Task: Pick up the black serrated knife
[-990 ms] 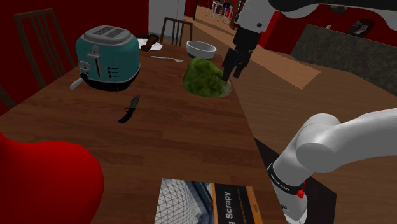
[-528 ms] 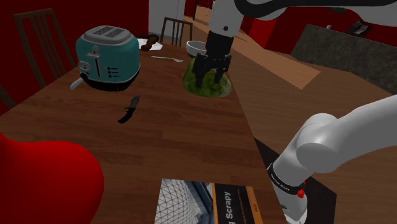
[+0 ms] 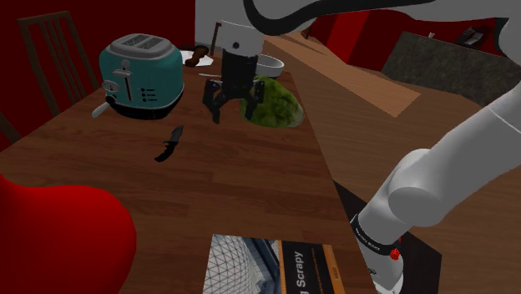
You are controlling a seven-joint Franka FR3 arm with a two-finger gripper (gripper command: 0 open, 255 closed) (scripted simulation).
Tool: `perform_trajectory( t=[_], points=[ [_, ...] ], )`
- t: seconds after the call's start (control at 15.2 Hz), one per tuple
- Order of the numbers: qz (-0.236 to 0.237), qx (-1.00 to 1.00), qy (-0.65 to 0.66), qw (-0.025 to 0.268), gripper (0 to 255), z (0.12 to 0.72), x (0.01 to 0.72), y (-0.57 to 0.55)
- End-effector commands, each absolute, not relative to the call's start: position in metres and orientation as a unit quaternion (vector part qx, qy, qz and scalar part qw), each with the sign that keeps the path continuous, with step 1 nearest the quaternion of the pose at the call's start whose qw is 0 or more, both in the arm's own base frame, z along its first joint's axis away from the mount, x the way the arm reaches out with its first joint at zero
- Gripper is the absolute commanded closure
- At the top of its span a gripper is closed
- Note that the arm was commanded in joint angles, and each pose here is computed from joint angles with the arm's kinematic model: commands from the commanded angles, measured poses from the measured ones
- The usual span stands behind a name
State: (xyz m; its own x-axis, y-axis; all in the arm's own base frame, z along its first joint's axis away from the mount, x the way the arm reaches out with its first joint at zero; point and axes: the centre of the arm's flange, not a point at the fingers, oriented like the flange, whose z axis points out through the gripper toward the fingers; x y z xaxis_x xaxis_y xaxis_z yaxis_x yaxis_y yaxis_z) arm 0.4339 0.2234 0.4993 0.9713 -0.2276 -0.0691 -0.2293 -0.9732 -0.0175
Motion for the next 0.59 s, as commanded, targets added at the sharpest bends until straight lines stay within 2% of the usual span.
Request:
perform_trajectory(
  t=[0.0,0.53],
  points=[
    [0.038,-0.99,0.137,0.008,0,0.49,0.454,0.244],
    [0.055,-0.975,0.214,-0.013,0,0.449,0.527,0.319]
  ],
)
